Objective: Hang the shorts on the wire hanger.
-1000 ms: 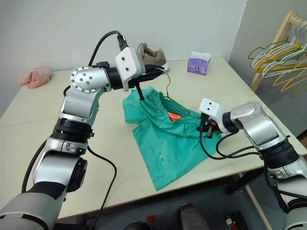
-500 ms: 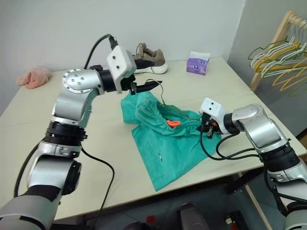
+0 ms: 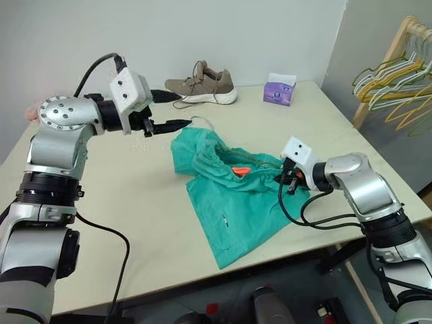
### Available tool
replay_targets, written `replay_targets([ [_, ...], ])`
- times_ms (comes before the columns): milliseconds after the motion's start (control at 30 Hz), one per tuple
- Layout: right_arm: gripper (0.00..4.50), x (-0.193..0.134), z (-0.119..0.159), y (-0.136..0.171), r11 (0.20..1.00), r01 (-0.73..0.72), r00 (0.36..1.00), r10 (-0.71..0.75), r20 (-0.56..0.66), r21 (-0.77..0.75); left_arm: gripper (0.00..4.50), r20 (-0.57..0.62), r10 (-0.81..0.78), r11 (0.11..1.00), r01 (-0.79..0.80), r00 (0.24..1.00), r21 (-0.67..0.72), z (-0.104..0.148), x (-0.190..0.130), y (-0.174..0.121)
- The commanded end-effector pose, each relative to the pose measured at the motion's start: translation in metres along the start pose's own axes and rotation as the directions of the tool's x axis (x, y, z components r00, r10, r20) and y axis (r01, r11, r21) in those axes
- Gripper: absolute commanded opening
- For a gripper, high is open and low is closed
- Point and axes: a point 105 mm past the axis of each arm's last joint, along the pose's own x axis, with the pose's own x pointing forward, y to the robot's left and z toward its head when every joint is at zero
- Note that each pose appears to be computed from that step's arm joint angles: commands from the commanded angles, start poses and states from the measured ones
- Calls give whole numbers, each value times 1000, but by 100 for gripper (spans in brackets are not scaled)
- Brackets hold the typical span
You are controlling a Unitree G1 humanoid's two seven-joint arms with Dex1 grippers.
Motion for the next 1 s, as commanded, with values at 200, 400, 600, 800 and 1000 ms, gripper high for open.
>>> replay_targets([
  [200, 8, -1, 18, 10, 998, -20, 998, 24, 52, -64, 299, 84, -93, 995, 91, 992, 32, 15, 18, -25],
  [400, 8, -5, 13, 8, 1000, 14, 997, -16, 69, 28, 299, 23, 30, 999, -30, 999, -11, 4, -21, 9],
  [600, 8, -14, 10, -1, 977, 98, 984, -124, 126, 189, 299, 45, 321, 941, -313, 946, -131, 0, -52, 56],
  [800, 8, -49, 4, -25, 920, 267, 938, -316, 139, 288, 299, 56, 223, 957, -208, 973, -202, -11, -41, 25],
  [1000, 8, -93, -6, -30, 844, 396, 878, -463, 120, 361, 299, 94, 159, 952, -128, 983, -277, -15, -19, -2],
])
